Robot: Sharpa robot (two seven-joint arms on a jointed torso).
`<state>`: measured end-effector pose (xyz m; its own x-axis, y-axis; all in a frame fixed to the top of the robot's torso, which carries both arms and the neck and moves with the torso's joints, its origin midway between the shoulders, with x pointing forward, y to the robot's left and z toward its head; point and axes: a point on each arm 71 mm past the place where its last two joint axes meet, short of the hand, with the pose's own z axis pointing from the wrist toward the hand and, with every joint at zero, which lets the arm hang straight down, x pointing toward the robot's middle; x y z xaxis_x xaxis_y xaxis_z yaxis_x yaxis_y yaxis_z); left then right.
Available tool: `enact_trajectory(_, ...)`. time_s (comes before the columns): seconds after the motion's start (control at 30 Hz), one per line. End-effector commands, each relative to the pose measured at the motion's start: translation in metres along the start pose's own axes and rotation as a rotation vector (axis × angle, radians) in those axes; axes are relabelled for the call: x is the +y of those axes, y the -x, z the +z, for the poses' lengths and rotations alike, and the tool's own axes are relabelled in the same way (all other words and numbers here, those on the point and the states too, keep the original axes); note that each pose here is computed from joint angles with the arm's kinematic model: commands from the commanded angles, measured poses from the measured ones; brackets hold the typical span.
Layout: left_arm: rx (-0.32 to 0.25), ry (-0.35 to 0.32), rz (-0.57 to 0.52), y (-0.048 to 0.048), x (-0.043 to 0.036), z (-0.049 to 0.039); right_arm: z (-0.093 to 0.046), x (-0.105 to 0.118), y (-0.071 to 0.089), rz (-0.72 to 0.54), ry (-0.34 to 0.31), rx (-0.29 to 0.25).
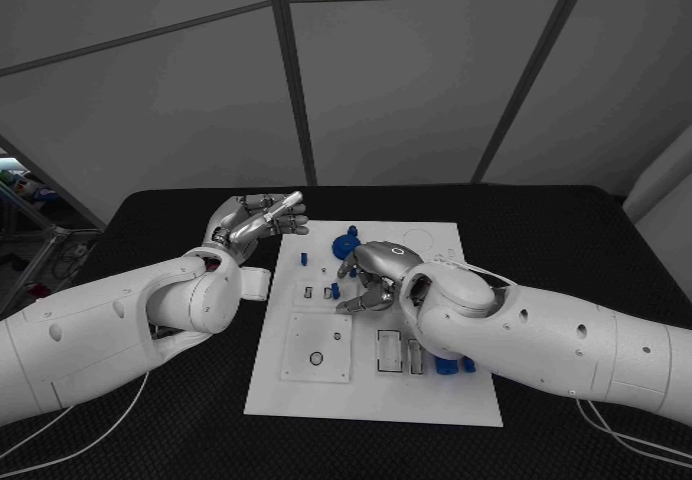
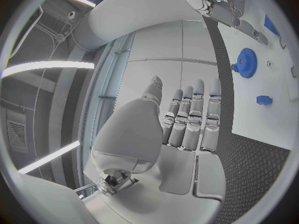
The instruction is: Assemble the parts on the task board
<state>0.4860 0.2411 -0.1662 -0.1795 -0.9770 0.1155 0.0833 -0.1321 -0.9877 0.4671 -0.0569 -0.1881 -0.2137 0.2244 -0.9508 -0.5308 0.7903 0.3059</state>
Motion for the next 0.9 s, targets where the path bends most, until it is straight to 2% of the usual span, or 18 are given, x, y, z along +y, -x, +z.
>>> enact_trajectory(0.03, 0.023, 0.009, 0.031, -0.0005, -0.0002, 0.0004, -0.003, 0.005, 0.006, 0.047, 0.027, -0.072)
enact_trajectory(0.3, 0.036, 0.030, 0.049, 0.0009, 0.0016, 0.0009, -0.015, 0.006, 0.011, 0.071, 0.057, -0.085)
enact_trajectory(0.6, 0.105, 0.095, 0.102, 0.0032, 0.0067, 0.0012, -0.031, 0.007, 0.027, 0.214, 0.175, -0.201)
enact_trajectory(0.73, 0.149, 0.142, 0.162, 0.0058, 0.0096, 0.0002, -0.036, 0.000, 0.040, 0.316, 0.189, -0.229)
enact_trajectory(0.9, 0.271, 0.251, 0.295, 0.0062, 0.0140, -0.0009, -0.042, -0.015, 0.061, 0.451, 0.187, -0.239)
